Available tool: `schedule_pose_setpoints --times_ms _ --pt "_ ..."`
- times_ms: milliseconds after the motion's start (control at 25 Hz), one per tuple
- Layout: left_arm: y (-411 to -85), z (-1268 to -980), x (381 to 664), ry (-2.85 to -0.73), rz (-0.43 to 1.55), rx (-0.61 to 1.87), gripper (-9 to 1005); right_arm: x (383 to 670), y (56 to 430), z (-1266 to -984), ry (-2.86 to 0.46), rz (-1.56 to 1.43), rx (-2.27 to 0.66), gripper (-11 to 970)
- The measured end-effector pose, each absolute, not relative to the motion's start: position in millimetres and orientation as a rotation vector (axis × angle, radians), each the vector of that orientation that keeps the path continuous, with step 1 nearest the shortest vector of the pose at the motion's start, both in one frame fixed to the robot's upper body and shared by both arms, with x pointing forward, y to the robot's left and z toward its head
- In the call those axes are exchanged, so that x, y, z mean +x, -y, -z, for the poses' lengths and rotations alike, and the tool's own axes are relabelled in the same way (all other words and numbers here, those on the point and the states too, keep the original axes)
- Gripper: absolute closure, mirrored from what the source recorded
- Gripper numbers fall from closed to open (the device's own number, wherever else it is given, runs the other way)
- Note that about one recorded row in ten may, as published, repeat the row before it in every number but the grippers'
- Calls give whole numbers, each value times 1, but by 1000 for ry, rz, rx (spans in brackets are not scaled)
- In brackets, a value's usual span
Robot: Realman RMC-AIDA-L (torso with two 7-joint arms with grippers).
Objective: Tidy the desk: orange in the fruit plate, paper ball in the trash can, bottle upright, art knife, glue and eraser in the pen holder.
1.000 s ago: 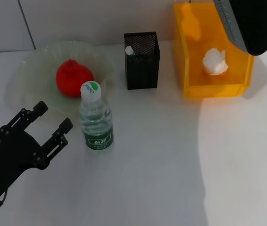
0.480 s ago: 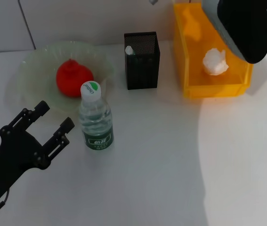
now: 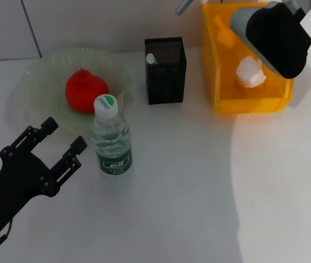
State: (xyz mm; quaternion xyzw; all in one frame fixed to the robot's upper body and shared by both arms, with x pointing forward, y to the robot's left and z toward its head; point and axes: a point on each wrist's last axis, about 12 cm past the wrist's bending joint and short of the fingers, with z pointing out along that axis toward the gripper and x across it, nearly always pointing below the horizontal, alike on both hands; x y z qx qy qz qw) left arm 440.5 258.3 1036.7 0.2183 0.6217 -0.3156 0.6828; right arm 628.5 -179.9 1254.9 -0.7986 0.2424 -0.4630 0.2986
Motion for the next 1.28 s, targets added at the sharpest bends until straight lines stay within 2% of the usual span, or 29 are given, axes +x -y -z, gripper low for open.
schedule_pose_setpoints --times_ms 640,1280 --pt "-260 -1035 439 -1405 705 480 303 648 174 -1222 -406 1366 -2152 838" --pt "-260 -1033 438 -1410 709 477 303 649 176 -1199 -380 1356 -2185 838"
